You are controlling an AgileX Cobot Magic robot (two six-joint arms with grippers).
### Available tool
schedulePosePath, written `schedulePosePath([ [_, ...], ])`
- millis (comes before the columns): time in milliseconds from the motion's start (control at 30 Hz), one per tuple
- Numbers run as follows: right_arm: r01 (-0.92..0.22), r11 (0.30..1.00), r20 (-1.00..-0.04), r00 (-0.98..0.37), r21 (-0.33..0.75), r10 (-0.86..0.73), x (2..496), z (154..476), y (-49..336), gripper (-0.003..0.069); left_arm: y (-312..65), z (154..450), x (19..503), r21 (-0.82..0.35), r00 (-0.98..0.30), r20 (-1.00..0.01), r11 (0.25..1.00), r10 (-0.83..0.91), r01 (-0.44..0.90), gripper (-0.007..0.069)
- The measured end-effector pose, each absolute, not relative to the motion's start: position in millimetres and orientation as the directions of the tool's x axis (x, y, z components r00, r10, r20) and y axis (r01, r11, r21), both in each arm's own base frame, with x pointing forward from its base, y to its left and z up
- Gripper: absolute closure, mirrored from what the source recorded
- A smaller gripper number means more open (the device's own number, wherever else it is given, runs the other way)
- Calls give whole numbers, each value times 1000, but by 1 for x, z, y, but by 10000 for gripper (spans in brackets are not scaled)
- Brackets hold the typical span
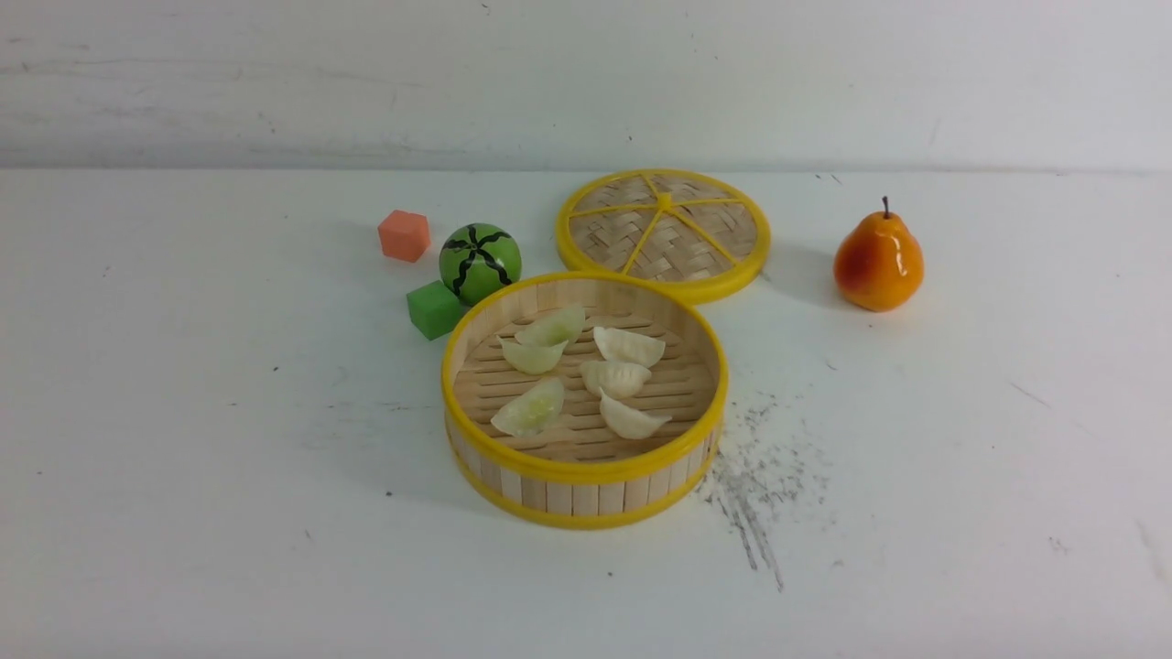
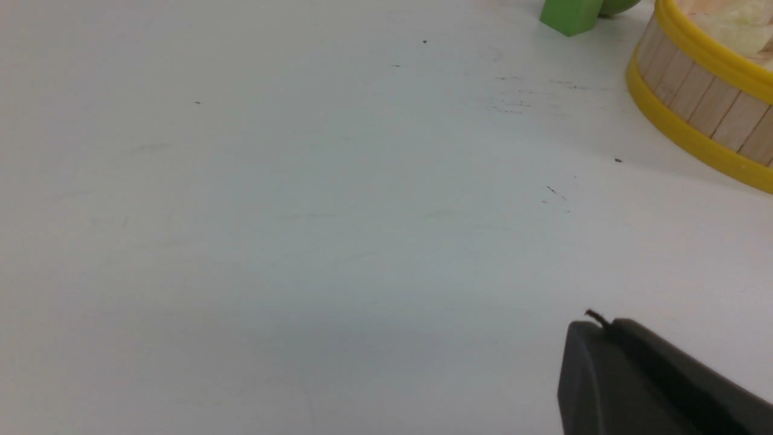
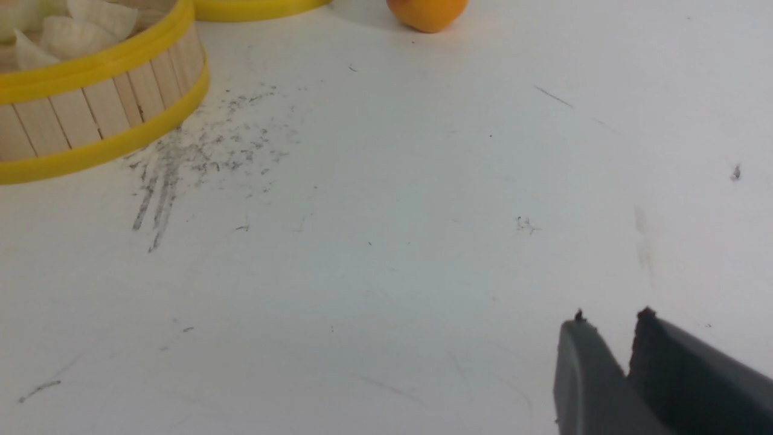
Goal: Put the dumplings into the steamer on the white table.
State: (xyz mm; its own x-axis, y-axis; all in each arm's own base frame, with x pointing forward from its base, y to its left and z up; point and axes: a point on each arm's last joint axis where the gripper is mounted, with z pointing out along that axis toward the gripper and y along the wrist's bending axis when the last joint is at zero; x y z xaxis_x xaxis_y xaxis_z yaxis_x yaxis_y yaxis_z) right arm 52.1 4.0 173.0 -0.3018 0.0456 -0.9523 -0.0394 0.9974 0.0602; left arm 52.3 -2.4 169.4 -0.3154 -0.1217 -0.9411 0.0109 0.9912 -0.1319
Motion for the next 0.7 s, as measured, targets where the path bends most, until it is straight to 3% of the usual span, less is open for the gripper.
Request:
schedulePosePath([
  [700,-39,997,-952,-302,60,46,52,173,4,529,-2,169,52,-134,-316,-941,991,-124,11,638],
])
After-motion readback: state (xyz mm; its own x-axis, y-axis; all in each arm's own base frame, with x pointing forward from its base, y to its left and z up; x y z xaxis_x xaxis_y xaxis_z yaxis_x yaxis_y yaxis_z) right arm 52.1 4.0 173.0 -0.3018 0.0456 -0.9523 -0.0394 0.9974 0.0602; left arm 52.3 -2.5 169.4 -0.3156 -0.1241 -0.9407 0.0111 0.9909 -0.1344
